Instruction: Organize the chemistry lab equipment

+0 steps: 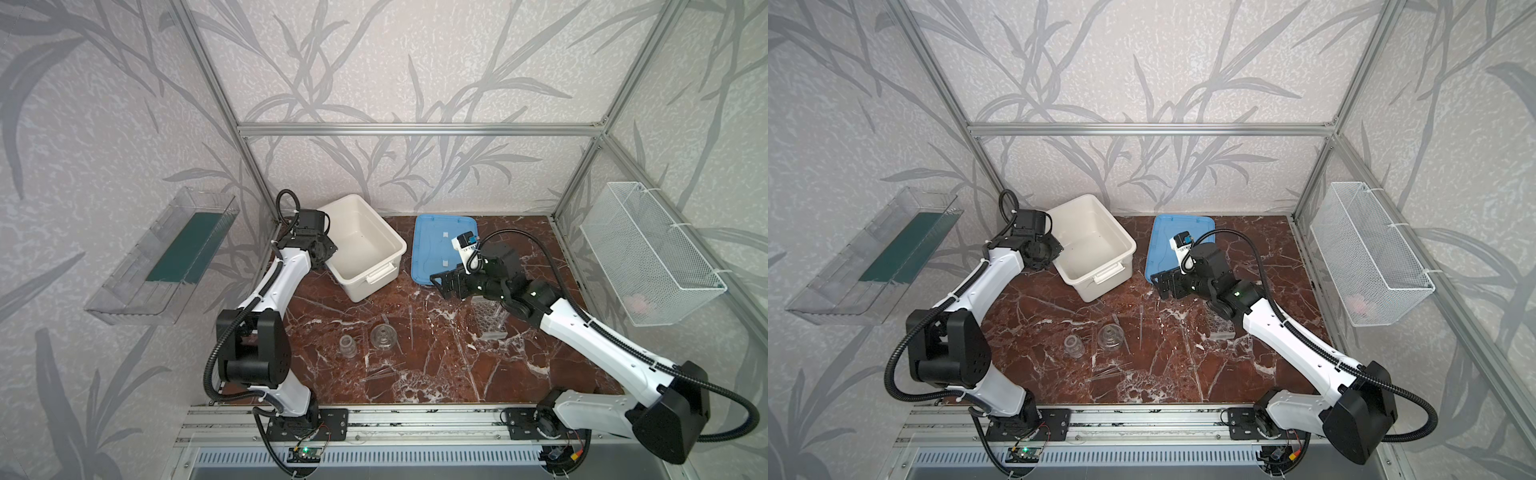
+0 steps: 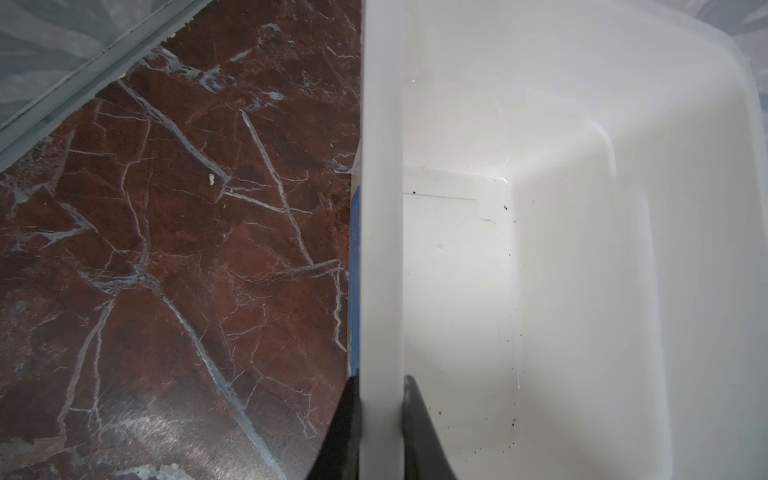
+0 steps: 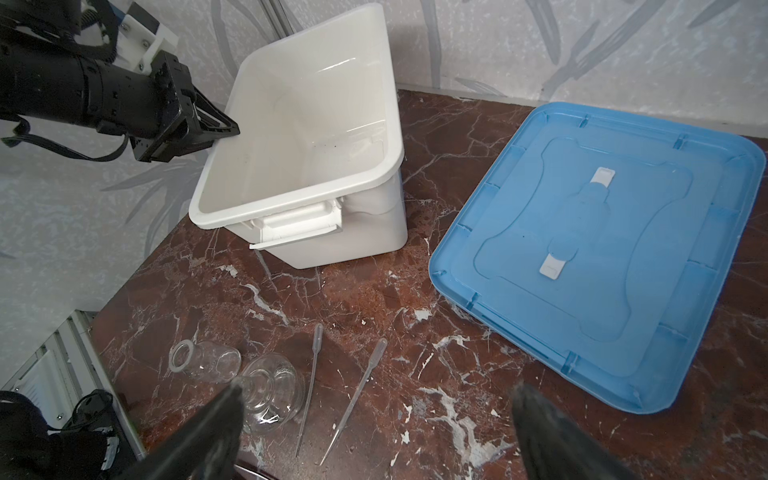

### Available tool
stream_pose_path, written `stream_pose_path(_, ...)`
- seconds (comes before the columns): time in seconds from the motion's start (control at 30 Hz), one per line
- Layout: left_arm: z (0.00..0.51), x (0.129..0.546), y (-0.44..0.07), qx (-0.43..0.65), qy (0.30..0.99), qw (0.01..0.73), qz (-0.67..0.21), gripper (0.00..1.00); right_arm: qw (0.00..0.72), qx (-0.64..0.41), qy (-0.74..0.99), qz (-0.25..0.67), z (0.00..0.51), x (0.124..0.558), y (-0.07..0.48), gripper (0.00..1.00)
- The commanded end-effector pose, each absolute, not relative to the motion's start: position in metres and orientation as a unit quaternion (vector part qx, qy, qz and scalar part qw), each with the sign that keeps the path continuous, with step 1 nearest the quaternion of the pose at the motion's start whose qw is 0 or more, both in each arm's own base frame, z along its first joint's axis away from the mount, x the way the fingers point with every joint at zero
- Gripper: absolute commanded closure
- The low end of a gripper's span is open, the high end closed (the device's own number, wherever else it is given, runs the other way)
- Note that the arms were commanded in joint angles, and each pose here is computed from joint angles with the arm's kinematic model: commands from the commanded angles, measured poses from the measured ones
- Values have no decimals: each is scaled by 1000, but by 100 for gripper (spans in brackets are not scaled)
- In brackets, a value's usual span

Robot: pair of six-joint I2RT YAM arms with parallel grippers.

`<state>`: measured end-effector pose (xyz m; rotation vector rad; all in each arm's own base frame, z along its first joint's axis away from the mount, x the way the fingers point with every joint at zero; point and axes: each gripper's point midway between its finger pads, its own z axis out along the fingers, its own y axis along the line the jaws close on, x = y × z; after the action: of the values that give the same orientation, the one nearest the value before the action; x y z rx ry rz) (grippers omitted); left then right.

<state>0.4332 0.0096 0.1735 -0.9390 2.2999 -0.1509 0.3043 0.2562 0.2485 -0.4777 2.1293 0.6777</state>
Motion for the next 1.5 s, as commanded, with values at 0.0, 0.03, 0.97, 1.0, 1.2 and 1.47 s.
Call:
stream_pose_path(0.0,174,415,13,-394,861,317,-52,92,422,-192,842,275,251,302,257,2)
stream_pose_path(0.03,177,413,11,-406,851,326,-65,92,422,-191,843,273,250,302,256,2)
stream_pose_path(0.97,209,363,-15,-634,594,480,-120,100,393,-200,849,290,232,299,281,2)
stream_pose_path(1.0,210,362,-19,-633,591,486,-117,100,392,-200,850,289,231,300,281,2)
stream_pose_path(1.2,190,359,-34,-644,580,481,-134,92,390,-203,852,284,228,301,281,2)
stream_pose_path(1.47,185,350,-52,-622,597,488,-134,73,385,-204,854,284,225,301,283,2)
